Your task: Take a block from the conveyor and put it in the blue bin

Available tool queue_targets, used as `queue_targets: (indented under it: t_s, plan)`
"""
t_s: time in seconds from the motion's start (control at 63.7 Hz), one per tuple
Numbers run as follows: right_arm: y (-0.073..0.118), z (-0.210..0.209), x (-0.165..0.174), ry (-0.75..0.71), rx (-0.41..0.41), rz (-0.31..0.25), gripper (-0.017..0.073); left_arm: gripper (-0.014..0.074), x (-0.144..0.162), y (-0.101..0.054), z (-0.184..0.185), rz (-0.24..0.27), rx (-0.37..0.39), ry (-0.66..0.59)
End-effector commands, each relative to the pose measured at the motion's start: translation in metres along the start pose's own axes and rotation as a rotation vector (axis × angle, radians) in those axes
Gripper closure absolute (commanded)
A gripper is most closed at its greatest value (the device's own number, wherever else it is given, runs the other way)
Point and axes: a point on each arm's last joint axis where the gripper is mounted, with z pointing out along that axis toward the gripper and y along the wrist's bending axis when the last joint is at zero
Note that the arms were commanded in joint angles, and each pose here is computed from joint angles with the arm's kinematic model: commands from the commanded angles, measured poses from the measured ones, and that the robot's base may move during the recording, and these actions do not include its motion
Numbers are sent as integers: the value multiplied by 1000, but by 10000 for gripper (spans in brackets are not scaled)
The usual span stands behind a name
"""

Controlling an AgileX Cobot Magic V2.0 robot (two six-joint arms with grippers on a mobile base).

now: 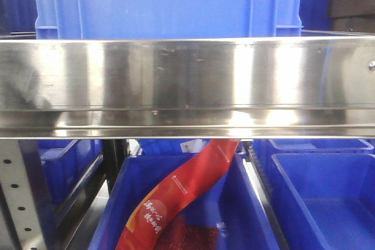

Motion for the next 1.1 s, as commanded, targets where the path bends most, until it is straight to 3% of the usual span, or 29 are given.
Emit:
queue_targets:
  t_s: [0.0, 0.141, 1.084]
  plan:
    - [-4, -6, 16, -59, 53, -7, 721, 704, -2, 0, -1, -10, -6, -23]
    - [-8, -7, 47, -72, 86, -3, 721, 704, -2, 0, -1, -10, -6, -23]
    - [-8, -7, 48, -70, 88, 6, 721, 704, -2, 0, -1, -10, -6, -23]
